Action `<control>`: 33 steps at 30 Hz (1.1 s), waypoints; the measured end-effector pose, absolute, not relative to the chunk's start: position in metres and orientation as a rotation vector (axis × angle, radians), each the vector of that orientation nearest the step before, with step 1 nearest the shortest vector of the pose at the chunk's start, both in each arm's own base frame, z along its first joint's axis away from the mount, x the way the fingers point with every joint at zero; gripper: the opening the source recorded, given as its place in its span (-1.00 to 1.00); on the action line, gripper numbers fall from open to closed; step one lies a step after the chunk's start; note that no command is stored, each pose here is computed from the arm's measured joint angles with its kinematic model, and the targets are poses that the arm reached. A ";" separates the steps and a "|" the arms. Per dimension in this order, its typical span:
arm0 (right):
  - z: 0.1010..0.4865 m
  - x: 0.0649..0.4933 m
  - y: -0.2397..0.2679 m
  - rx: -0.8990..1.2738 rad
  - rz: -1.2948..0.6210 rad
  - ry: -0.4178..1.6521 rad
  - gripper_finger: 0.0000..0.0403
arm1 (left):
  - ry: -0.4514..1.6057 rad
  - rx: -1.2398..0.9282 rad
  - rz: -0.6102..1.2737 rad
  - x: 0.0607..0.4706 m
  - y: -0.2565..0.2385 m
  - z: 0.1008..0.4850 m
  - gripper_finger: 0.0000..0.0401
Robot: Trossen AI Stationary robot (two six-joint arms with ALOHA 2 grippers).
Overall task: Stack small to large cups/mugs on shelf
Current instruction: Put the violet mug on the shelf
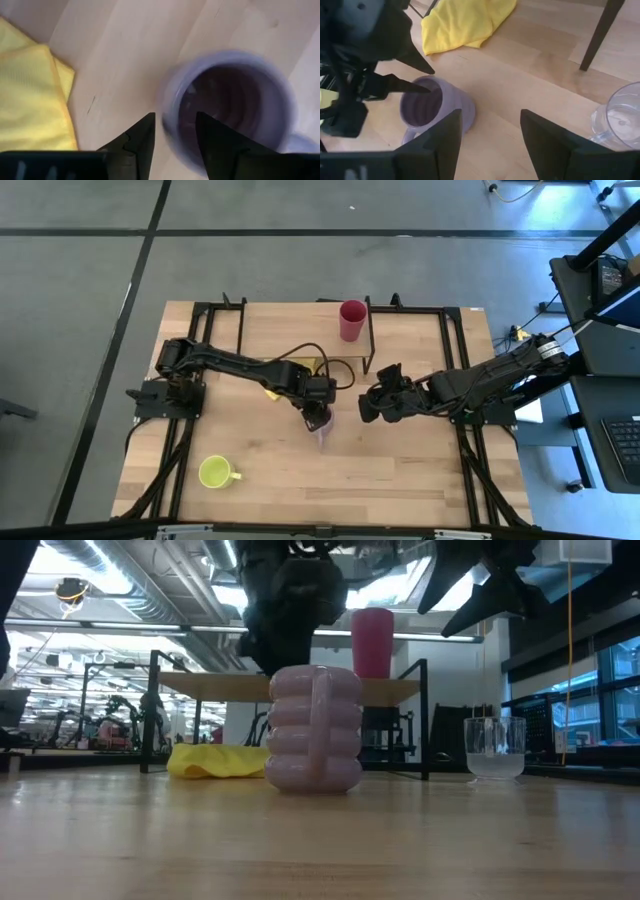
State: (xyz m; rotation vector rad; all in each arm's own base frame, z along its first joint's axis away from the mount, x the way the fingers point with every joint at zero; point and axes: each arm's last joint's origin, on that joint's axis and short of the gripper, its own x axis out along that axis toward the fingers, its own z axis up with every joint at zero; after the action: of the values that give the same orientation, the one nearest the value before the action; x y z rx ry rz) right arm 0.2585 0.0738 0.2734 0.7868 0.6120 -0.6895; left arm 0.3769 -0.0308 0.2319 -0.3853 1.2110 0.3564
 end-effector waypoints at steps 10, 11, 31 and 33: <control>0.272 0.257 0.073 0.772 -0.703 0.631 0.01 | 1.223 -0.336 0.349 0.380 -0.032 0.225 -0.61; 0.272 0.256 0.073 0.769 -0.706 0.635 0.01 | 1.223 -0.327 0.347 0.380 -0.032 0.226 -0.68; 0.270 0.251 0.082 0.805 -0.714 0.646 0.01 | 1.071 -0.297 0.517 0.355 0.020 0.362 -0.91; 0.270 0.250 0.084 0.801 -0.712 0.641 0.01 | 1.075 -0.256 0.600 0.346 0.036 0.376 -0.91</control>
State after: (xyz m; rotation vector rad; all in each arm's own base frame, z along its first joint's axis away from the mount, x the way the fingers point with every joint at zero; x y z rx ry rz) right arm 0.2502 0.0838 0.2704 0.8011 0.6407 -0.7121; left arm 0.3465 0.0362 0.3761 -0.2559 1.0753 0.6002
